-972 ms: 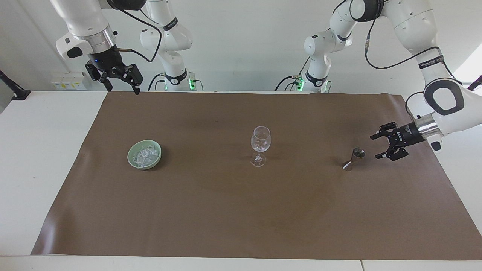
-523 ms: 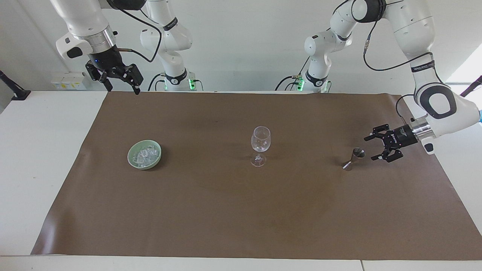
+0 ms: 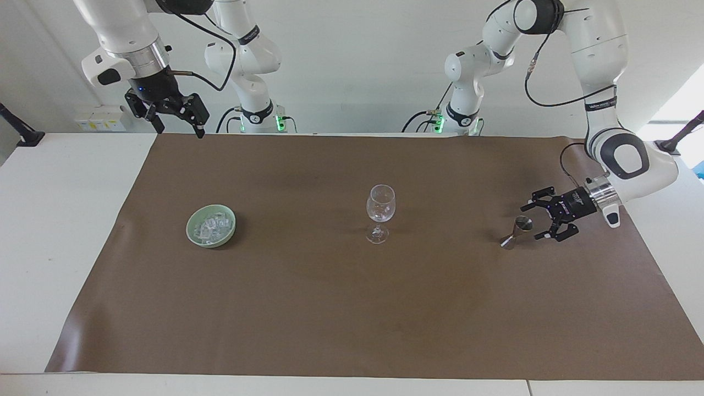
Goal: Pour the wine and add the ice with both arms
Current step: 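Move the left gripper toward the metal jigger and open it, then close the left gripper on the metal jigger and lift it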
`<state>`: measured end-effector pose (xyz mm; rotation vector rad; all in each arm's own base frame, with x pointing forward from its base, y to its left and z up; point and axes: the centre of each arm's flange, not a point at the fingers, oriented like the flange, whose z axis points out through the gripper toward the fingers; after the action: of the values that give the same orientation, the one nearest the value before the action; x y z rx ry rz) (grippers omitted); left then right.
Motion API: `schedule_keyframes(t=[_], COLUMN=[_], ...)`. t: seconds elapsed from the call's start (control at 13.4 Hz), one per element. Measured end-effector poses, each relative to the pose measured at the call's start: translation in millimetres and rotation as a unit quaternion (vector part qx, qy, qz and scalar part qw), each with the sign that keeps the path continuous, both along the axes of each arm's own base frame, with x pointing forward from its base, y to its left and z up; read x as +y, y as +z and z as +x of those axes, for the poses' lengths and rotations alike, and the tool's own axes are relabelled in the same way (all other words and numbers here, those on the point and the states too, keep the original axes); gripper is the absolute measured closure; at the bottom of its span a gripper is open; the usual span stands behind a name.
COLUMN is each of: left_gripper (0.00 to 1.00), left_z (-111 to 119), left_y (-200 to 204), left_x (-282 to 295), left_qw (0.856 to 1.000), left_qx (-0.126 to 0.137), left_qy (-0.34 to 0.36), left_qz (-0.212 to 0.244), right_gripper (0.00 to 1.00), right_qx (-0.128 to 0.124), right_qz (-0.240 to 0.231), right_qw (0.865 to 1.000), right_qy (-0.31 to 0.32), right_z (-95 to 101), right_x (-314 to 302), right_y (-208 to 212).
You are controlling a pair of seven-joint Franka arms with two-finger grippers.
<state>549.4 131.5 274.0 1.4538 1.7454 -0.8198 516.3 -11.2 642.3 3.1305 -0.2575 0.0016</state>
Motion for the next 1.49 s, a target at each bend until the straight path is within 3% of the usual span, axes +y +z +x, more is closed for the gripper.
schedule_keyframes(t=[0.3,0.9,1.49], left_gripper=[0.00,0.00,0.00], left_z=[-3.0,-6.9,-12.0], left_y=[-16.7,-47.6,-69.4], left_x=[2.7,-4.6,-0.4], left_qw=[1.000,0.993,0.980], left_qx=[0.008,-0.047,-0.065], left_qy=[0.019,0.011,0.038], left_qz=[-0.021,-0.105,-0.184], right_gripper=[0.00,0.00,0.00], right_qx=[0.000,0.000,0.000], right_qz=[0.000,0.000,0.000], right_qw=[1.000,1.000,1.000], right_qy=[0.000,0.000,0.000], right_z=[0.0,0.0,0.0], right_x=[0.0,0.0,0.0], right_y=[0.0,0.0,0.0])
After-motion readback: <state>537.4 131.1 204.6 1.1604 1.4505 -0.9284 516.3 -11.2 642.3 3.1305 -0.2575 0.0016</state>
